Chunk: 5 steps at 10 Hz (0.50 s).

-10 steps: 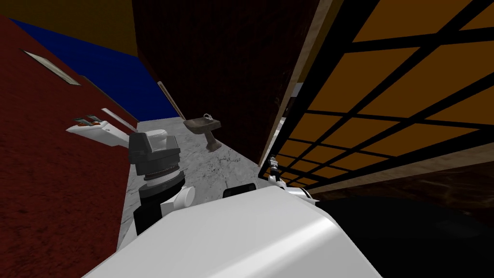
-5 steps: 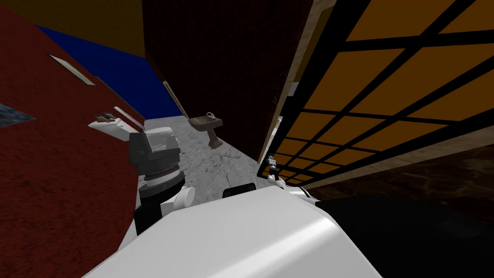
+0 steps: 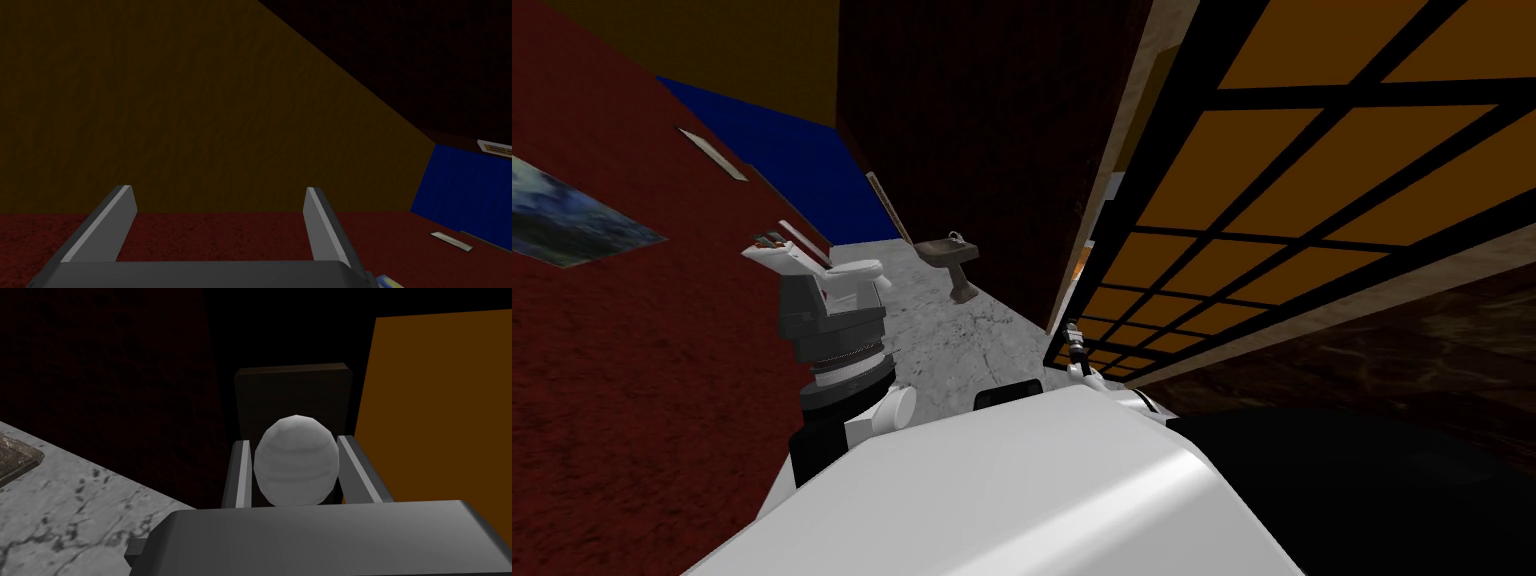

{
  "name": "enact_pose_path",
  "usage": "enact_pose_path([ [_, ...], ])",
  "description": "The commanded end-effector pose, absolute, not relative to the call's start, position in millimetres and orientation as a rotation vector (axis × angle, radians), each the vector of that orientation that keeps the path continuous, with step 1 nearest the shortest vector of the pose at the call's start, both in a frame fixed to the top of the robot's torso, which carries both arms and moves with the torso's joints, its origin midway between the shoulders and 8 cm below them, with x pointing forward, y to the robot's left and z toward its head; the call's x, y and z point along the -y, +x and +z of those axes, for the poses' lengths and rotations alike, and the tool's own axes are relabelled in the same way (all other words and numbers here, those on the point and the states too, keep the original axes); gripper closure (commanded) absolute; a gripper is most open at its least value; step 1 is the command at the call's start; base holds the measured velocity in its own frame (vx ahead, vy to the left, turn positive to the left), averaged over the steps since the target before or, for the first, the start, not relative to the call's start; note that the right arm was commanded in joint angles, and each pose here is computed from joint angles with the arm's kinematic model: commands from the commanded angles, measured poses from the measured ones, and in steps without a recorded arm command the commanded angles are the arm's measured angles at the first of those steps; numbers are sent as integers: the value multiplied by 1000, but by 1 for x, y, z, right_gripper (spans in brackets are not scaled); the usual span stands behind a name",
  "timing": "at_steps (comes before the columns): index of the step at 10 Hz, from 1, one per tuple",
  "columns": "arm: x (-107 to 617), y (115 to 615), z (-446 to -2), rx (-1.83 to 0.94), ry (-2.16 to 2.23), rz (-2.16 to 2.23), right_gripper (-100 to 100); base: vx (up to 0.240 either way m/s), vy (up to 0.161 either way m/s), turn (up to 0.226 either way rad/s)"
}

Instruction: Pull the door open

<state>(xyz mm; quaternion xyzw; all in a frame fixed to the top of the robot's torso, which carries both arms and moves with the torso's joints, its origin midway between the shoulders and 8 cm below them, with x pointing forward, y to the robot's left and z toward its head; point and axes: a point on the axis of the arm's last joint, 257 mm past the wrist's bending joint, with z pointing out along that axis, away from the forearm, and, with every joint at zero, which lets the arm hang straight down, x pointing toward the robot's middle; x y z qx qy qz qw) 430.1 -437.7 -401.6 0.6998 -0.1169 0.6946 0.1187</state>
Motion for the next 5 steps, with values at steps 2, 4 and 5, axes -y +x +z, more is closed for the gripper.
enact_pose_path([
  [2, 430, 433, -400, 305, 2062, 2062, 100, -93, -10, 42],
  [4, 425, 434, -400, 279, 2078, 2078, 100, -244, -45, 91],
  [5, 421, 435, -400, 264, 2087, 2087, 100, -251, 10, 64],
])
